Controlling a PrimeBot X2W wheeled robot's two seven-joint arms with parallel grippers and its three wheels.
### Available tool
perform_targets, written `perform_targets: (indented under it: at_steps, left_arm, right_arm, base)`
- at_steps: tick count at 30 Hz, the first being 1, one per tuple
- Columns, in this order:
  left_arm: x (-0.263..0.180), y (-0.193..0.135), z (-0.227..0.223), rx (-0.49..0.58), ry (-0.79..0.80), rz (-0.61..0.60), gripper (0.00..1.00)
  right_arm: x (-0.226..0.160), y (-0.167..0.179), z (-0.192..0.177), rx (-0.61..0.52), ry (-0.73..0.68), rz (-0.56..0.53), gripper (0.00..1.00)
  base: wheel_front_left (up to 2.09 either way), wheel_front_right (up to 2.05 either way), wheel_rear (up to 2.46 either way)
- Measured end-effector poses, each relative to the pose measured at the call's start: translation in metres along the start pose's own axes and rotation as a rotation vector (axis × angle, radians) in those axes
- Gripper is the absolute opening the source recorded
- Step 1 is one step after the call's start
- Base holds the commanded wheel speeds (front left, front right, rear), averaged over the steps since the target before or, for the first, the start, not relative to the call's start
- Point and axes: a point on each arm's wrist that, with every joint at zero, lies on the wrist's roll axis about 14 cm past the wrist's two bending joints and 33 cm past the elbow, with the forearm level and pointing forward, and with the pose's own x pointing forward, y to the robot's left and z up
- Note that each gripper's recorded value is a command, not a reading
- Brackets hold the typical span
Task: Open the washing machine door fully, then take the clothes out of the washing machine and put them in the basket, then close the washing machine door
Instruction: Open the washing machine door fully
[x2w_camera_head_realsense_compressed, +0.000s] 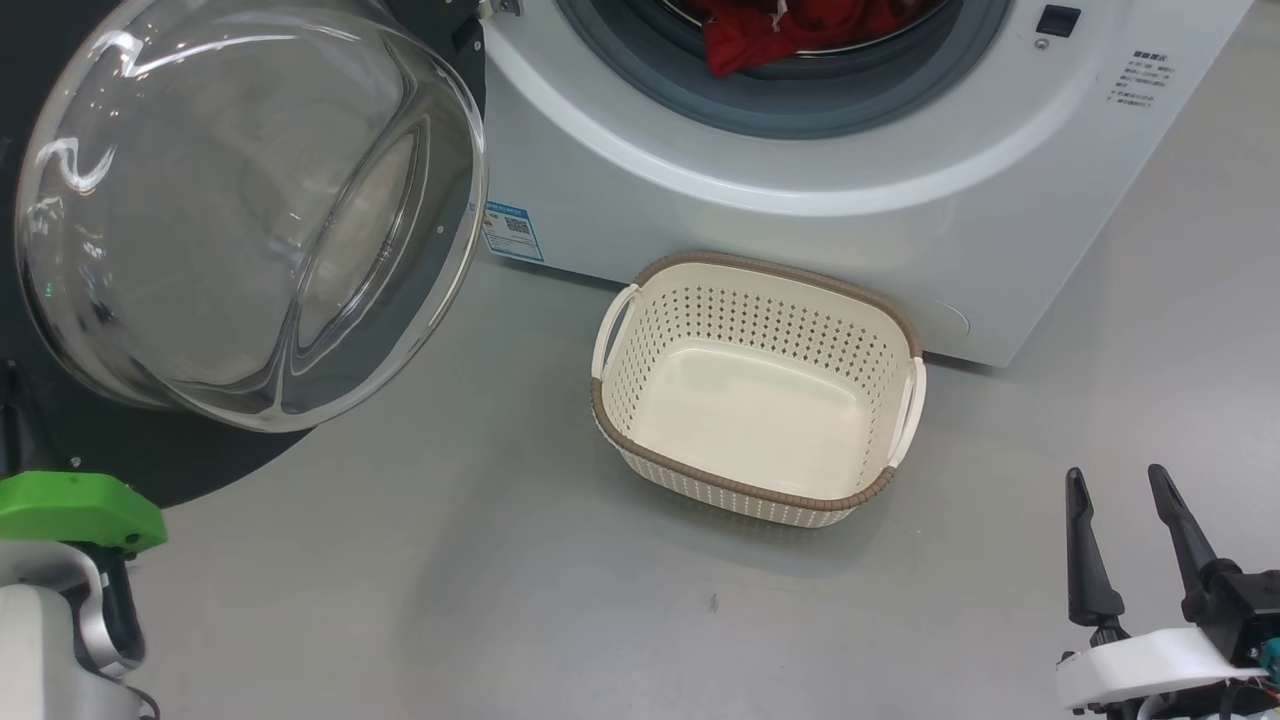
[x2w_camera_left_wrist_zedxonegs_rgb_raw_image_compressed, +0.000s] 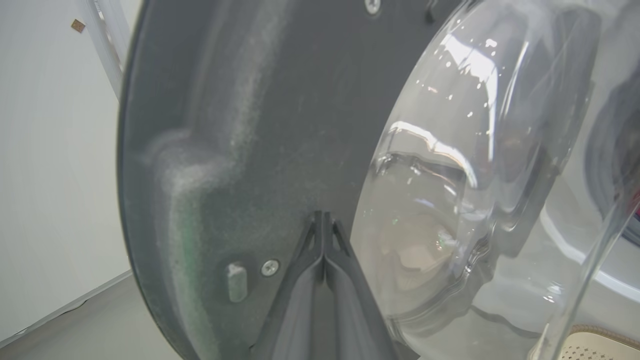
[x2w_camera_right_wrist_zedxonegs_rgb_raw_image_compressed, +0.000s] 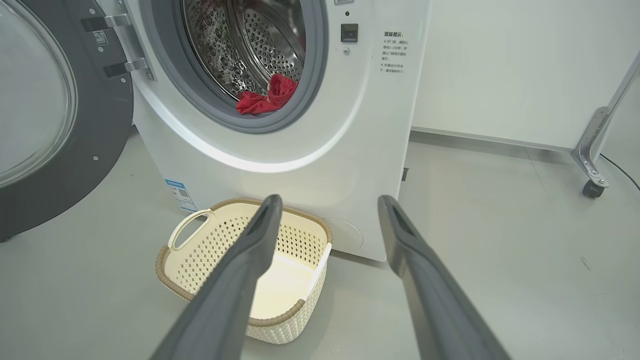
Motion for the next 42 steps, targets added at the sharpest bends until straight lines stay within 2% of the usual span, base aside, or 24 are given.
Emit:
perform_targets:
  at_steps: [8,14,29,37,38,40,41,42]
  left_arm:
    - [-0.010,-0.005,-0.008,-0.017,0.002,-0.008,0.00]
    - [-0.027,-0.011,-0.018,0.018,0.014,-0.045,0.00]
    - [-0.081,-0.064,-0.046,-0.012,0.073,-0.233,0.00]
    - [-0.102,-0.103,-0.050,-0.022,0.083,-0.389,0.00]
    - [-0.104,-0.107,-0.050,-0.022,0.084,-0.403,0.02]
    - [-0.106,-0.115,-0.050,-0.026,0.082,-0.429,0.24]
    - [-0.106,-0.115,-0.050,-0.026,0.082,-0.429,0.40]
    - [-0.108,-0.125,-0.049,-0.031,0.081,-0.461,0.50]
  right_arm:
    - [-0.002,0.000,0.002,-0.003,-0.004,-0.002,1.00]
    - [-0.006,0.001,0.007,-0.002,-0.016,-0.007,1.00]
    - [-0.015,0.012,0.026,-0.001,-0.071,0.008,1.00]
    - [-0.022,0.015,0.032,-0.004,-0.090,0.014,1.00]
    - [-0.024,0.016,0.033,-0.005,-0.092,0.014,1.00]
    - [-0.026,0.015,0.034,-0.004,-0.095,0.010,1.00]
    - [-0.026,0.015,0.034,-0.004,-0.095,0.010,1.00]
    - [-0.030,0.015,0.035,-0.002,-0.099,0.003,1.00]
  base:
    - [0.00,0.00,0.00]
    - [0.00,0.00,0.00]
    - [0.00,0.00,0.00]
    - [0.00,0.00,0.00]
    - [0.00,0.00,0.00]
    - [0.00,0.00,0.00]
    - [0.00,0.00,0.00]
    - [0.00,0.00,0.00]
